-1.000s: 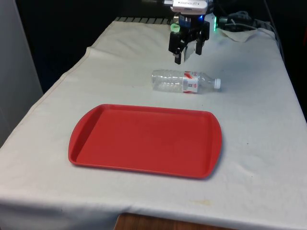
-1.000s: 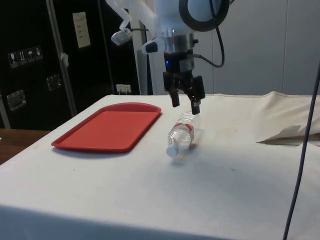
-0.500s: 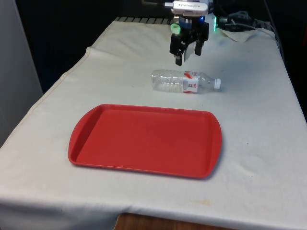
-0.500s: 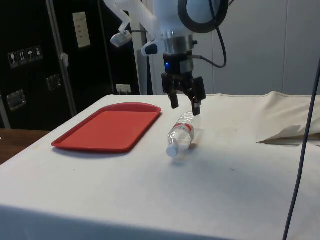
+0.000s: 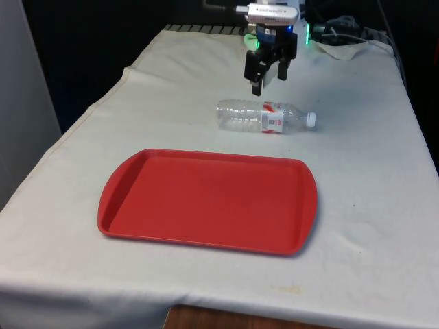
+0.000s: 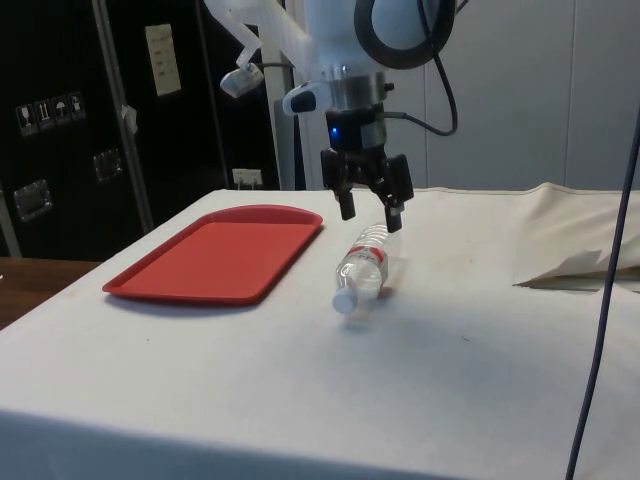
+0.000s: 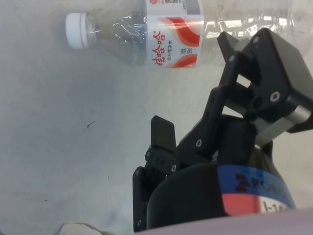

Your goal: Place the bottle upright on the tray.

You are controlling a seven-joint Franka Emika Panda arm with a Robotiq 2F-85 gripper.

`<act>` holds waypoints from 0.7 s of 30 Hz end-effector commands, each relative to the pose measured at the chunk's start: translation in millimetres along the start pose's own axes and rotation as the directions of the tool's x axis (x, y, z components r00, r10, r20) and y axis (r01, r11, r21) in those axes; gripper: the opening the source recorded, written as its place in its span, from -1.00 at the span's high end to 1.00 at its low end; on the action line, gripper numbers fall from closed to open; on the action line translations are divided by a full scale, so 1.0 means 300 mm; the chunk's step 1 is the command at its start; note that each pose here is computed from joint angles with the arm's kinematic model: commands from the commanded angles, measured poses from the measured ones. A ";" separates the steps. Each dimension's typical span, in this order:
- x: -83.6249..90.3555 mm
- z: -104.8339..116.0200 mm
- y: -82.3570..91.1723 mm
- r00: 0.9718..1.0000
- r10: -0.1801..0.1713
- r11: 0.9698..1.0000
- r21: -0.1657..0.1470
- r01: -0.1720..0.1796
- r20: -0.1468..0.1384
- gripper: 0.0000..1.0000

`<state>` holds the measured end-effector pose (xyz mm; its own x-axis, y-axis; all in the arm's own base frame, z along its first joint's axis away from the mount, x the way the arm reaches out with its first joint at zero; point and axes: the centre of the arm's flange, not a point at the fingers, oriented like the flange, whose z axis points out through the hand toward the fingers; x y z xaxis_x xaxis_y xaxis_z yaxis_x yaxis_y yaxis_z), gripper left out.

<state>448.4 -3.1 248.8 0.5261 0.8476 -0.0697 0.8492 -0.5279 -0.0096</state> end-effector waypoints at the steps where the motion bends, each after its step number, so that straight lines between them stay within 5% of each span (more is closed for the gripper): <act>1: 0.005 0.004 0.002 1.000 -0.010 1.000 -0.003 0.010 -0.001 -1.00; 21: 0.012 0.022 0.004 0.995 -0.095 0.995 0.002 0.095 0.004 -1.00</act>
<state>449.0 -2.0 243.4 0.4495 0.8901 -0.0750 0.8917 -0.4521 -0.0220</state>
